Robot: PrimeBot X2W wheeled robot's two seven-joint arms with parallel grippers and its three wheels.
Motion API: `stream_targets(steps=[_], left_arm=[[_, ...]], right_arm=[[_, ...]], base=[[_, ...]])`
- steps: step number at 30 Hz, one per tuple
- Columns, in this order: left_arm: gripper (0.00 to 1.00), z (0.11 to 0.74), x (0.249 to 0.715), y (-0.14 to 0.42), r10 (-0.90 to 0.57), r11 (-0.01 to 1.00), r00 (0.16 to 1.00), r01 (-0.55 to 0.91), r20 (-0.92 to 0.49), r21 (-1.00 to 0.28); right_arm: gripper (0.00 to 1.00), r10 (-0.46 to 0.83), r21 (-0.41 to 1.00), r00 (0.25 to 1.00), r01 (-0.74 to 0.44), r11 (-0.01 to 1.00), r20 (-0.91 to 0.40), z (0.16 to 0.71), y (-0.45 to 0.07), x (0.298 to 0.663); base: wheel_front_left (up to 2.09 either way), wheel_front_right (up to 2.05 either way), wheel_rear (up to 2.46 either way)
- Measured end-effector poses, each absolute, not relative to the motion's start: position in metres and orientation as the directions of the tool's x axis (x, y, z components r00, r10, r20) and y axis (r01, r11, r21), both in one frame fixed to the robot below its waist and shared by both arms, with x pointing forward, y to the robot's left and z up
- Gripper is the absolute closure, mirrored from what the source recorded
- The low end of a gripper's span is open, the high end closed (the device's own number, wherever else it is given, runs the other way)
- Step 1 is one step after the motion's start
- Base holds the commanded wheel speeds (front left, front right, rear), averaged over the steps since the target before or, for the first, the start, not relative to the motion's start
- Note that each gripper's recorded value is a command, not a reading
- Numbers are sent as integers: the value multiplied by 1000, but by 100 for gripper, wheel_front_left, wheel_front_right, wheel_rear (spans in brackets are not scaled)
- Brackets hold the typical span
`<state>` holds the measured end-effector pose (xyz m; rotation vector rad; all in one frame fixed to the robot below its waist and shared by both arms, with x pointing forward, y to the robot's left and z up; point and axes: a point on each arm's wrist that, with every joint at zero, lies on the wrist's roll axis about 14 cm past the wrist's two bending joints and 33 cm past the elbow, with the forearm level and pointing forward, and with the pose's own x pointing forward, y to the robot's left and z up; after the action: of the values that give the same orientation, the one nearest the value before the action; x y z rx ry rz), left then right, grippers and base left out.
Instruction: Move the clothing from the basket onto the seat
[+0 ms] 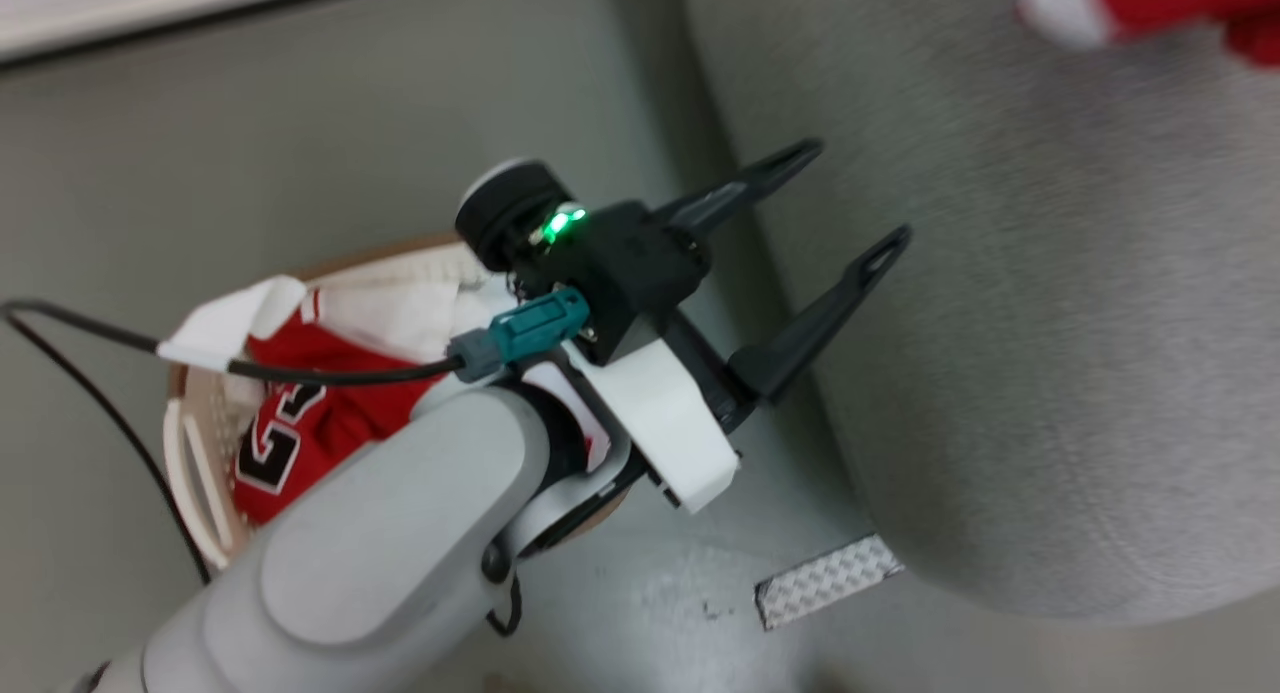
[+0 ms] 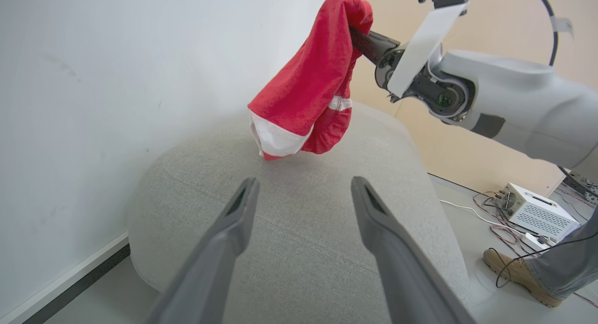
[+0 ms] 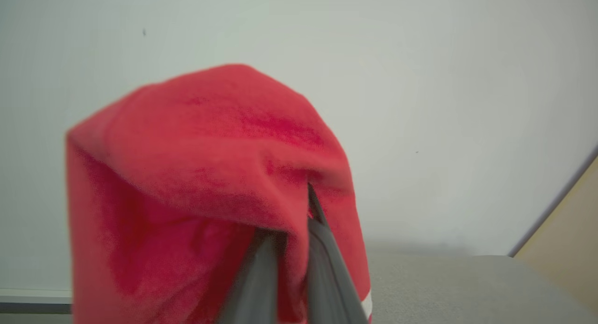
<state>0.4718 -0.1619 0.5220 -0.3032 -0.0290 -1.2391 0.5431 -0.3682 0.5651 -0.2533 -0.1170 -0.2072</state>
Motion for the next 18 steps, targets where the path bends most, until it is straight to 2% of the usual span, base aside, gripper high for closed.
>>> stream_targets(steps=[4, 8, 12, 15, 17, 18], left_arm=[[0, 497, 496, -152, -908, 327, 375, 913, 186, -243], [0, 475, 518, -133, -870, 394, 457, 871, 187, -294], [0, 443, 533, -109, -839, 466, 527, 825, 134, -319], [0, 421, 534, -96, -828, 501, 555, 799, 85, -333], [0, 413, 533, -89, -818, 521, 572, 780, 57, -347], [0, 412, 535, -85, -806, 539, 589, 767, 50, -348]], right_arm=[[100, -256, -276, 957, 284, 918, 134, 567, -404, 584], [100, -338, -305, 940, 338, 890, 53, 536, -433, 606], [100, -403, -313, 912, 362, 878, -75, 474, -445, 612], [100, -439, -315, 875, 366, 876, -206, 414, -446, 597], [29, -435, -310, 860, 351, 884, -266, 385, -437, 585], [0, -427, -306, 863, 343, 888, -270, 381, -431, 584]], base=[[0, 0, 0], [0, 0, 0], [0, 0, 0], [0, 0, 0], [0, 0, 0], [0, 0, 0]])
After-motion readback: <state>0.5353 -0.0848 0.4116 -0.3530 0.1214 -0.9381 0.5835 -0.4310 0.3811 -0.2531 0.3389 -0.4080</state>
